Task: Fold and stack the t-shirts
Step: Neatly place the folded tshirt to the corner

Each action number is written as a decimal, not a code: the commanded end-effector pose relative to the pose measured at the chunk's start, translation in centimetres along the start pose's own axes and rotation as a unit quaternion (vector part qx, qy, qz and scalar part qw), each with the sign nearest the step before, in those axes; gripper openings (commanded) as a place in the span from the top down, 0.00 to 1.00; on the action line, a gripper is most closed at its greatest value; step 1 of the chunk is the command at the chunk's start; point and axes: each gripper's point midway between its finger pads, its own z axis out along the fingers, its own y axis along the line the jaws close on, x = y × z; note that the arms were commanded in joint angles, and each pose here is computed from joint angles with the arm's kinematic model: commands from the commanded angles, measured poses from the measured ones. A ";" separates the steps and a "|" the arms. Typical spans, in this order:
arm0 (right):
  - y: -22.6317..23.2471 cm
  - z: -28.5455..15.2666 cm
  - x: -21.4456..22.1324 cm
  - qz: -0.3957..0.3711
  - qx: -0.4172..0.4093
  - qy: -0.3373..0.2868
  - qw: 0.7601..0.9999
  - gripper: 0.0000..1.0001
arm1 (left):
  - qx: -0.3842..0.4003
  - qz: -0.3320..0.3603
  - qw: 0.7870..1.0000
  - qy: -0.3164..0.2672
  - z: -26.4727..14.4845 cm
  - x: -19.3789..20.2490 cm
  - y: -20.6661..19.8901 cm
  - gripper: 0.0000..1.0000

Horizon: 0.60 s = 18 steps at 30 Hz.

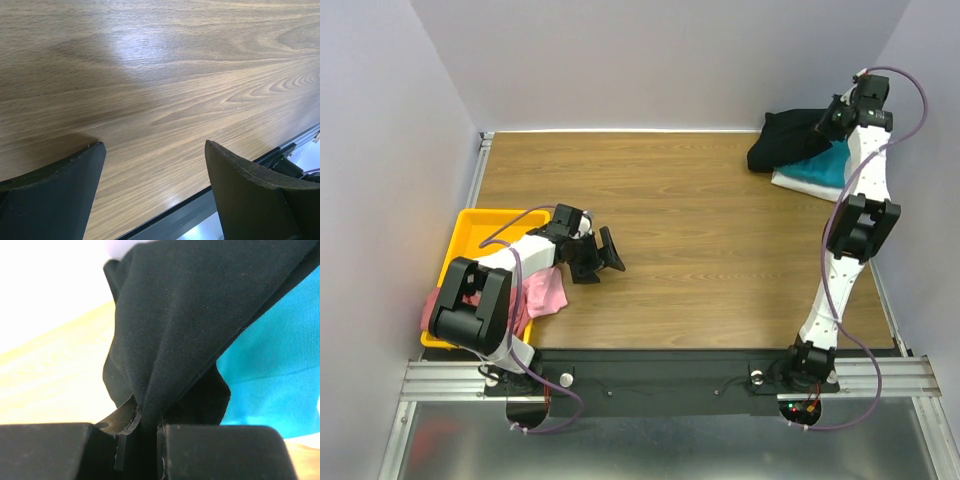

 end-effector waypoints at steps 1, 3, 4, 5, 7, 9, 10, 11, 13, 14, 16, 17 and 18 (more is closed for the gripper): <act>1.0 -4.8 -8.0 0.051 -0.071 -0.116 0.989 0.99 | -0.091 -0.029 0.992 0.078 0.8 5.4 5.4 0.06; 1.0 -5.0 -8.7 0.082 -0.089 -0.124 0.985 1.00 | -0.092 -0.029 0.992 0.078 0.8 5.5 5.5 0.06; 1.0 -5.2 -8.9 0.087 -0.091 -0.128 0.984 0.99 | -0.093 -0.030 0.992 0.079 0.9 5.7 5.6 0.06; 1.1 -5.4 -9.2 0.095 -0.092 -0.132 0.982 1.00 | -0.093 -0.029 0.992 0.079 0.9 5.6 5.6 0.06; 1.0 -5.5 -9.6 0.100 -0.089 -0.139 0.981 1.00 | -0.095 -0.030 0.992 0.079 0.9 5.7 5.7 0.06; 1.1 -6.0 -10.0 0.104 -0.089 -0.147 0.980 1.00 | -0.094 -0.029 0.992 0.079 1.0 5.6 5.7 0.06; 0.7 -6.1 -10.2 0.108 -0.083 -0.151 0.979 1.00 | -0.095 -0.029 0.992 0.078 1.0 5.6 5.7 0.06; 0.6 -6.2 -10.3 0.116 -0.083 -0.154 0.978 1.00 | -0.095 -0.027 0.992 0.077 0.9 5.6 5.8 0.06; 0.2 -6.7 -10.8 0.125 -0.088 -0.162 0.975 0.99 | -0.098 -0.029 0.992 0.079 0.9 5.8 6.0 0.06; 0.1 -6.9 -11.0 0.132 -0.090 -0.166 0.973 0.99 | -0.099 -0.028 0.991 0.080 1.0 5.9 6.1 0.06; 0.0 -7.7 -11.6 0.133 -0.093 -0.176 0.971 1.00 | -0.099 -0.029 0.991 0.081 1.0 6.1 6.2 0.06; 0.0 -7.9 -11.8 0.133 -0.092 -0.179 0.970 1.00 | -0.099 -0.030 0.991 0.082 1.0 6.2 6.3 0.06; -0.4 -7.8 -11.5 0.134 -0.089 -0.176 0.971 1.00 | -0.099 -0.029 0.991 0.082 1.1 6.3 6.3 0.06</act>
